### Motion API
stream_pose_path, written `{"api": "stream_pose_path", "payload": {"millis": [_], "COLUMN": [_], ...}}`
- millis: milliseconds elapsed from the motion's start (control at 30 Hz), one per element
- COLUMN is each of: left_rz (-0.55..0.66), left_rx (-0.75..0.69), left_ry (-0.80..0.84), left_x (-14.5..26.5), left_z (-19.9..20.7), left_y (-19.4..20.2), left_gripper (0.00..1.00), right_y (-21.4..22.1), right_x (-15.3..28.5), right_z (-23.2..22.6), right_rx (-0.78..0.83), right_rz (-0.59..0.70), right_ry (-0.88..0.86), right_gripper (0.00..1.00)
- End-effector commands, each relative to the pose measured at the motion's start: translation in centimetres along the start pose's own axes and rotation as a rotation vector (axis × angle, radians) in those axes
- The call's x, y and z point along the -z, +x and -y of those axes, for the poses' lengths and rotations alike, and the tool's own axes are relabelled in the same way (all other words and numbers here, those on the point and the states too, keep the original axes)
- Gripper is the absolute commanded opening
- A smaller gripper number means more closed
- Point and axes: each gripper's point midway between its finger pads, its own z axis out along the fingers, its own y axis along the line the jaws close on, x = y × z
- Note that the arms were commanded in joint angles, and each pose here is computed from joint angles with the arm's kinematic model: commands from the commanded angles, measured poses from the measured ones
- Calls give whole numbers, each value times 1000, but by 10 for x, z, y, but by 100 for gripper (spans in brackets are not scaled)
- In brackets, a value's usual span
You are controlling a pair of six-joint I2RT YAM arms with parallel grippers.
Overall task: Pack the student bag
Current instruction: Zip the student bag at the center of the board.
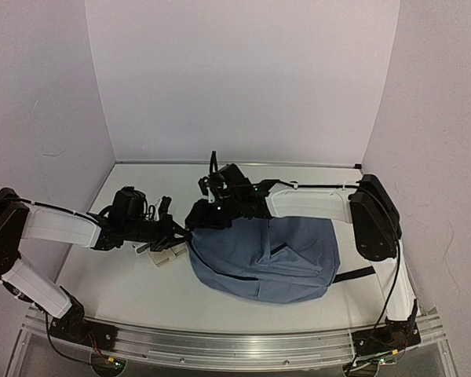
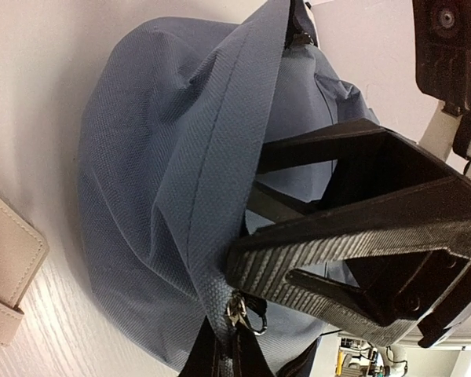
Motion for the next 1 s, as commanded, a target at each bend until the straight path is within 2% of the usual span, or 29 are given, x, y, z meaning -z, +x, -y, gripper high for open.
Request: {"api": "stream_pose_path", "payload": {"millis": [0,133,333,633,833,967], "left_rz": [64,66,75,68,49,44], "left_rx": [-79,-77,-70,-63,-83,-86], "left_ry": [64,57,28,-59,-48,-47], "left_x": [7,8,9,11,9,9], "left_z": [19,17,12,0,2,1], "left_y": [-12,-12,-12,-13,-10,-8], "left_gripper": [0,0,0,0,0,0], "right_y": [-1,-5,-17,-53,-64,-69], "right_x": [-5,1,16,56,59,60], "right_z": [-10,-19,-23,-42,-44,-34], "right_rx": [-19,-43,-70,-51,-9,16], "right_rz": [1,22,91,275,326,369], "right_ry": [-75,-120,-125,-162,-155,-91], "right_gripper": [35,18,0,0,0,0]}}
